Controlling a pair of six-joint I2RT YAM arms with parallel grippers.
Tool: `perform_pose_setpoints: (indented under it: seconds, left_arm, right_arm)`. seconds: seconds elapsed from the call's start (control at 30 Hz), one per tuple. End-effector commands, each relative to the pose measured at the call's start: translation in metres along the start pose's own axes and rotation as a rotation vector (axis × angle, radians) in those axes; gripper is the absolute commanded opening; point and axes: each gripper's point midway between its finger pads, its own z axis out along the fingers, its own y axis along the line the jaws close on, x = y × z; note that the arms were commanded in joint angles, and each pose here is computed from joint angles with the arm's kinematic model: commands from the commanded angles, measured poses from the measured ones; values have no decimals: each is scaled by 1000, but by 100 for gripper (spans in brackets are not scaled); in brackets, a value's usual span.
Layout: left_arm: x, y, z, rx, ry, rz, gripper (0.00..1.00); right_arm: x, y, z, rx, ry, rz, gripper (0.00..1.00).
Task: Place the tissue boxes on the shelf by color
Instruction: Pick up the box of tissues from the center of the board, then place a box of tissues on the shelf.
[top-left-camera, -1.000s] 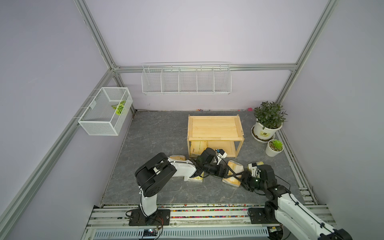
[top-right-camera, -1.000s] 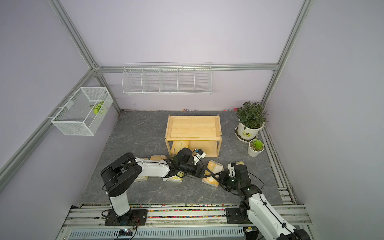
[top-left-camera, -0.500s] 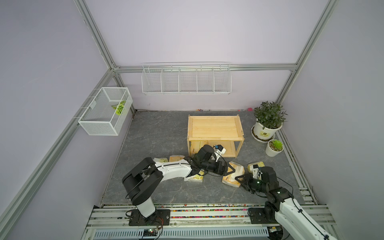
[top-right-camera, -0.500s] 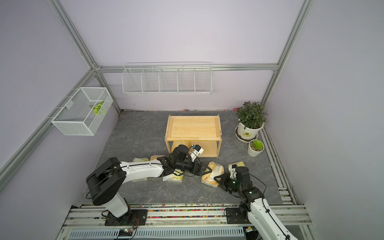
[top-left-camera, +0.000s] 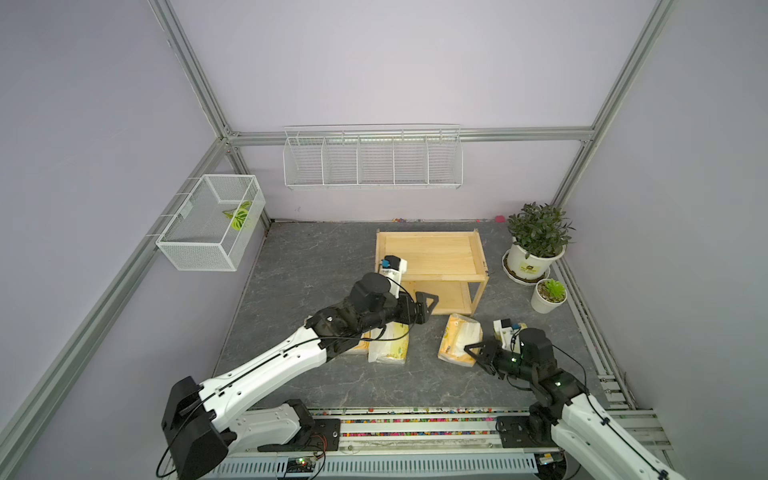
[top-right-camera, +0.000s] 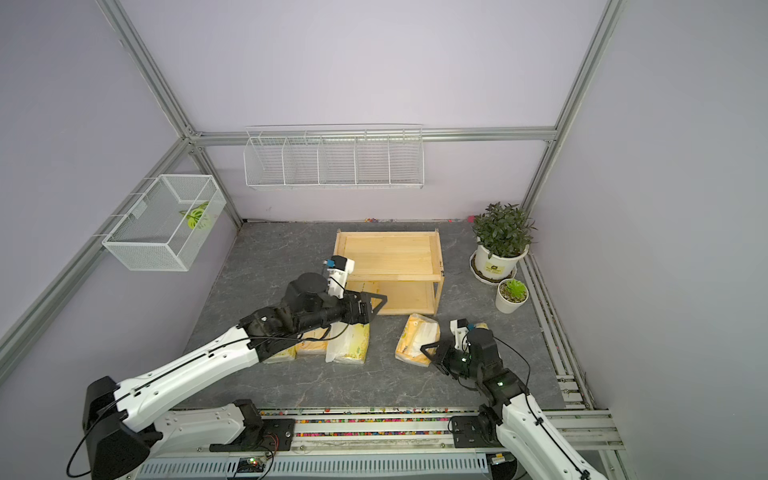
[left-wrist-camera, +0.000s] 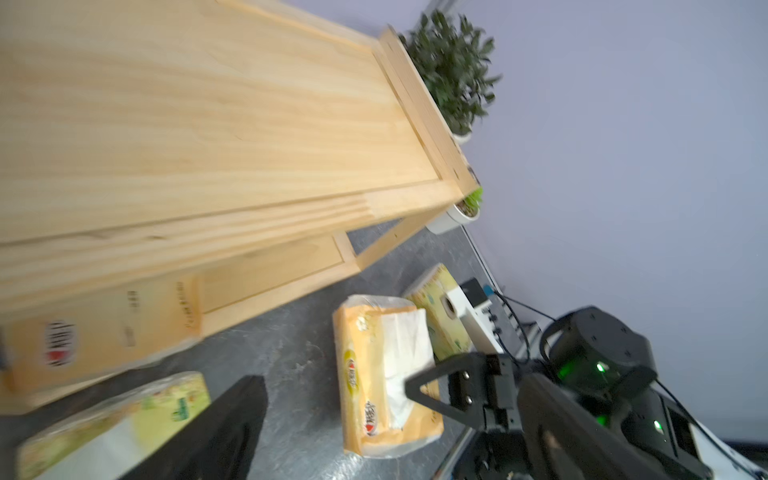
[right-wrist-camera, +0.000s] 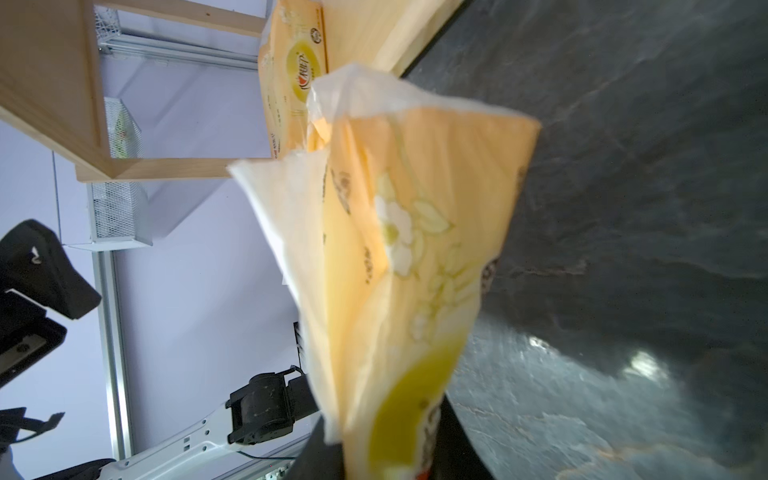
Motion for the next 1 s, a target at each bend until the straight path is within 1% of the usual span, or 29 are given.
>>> perform_pose_setpoints:
  seconds: [0.0, 0.2, 0.33, 0.53, 0.8, 0.97]
  left_arm:
    - [-2, 43, -16, -167, -38, -8, 100]
    - [-7, 61, -29, -234, -69, -6, 100]
    - [-6, 70, -31, -272, -85, -13, 100]
    - [-9, 83, -38, -319, -118, -19, 100]
    - [-8, 92, -46, -344, -144, -33, 100]
    - [-5, 92, -46, -343, -136, -33, 100]
  right_arm:
    - [-20, 20, 1, -16, -121, -65, 27]
    - [-38, 33, 15, 31, -237, -145, 27]
    - [-51, 41, 29, 40, -279, -179, 27]
    - [-61, 55, 50, 49, -277, -233, 27]
    - [-79, 66, 73, 44, -318, -233, 27]
    - [-89, 73, 90, 31, -335, -228, 27]
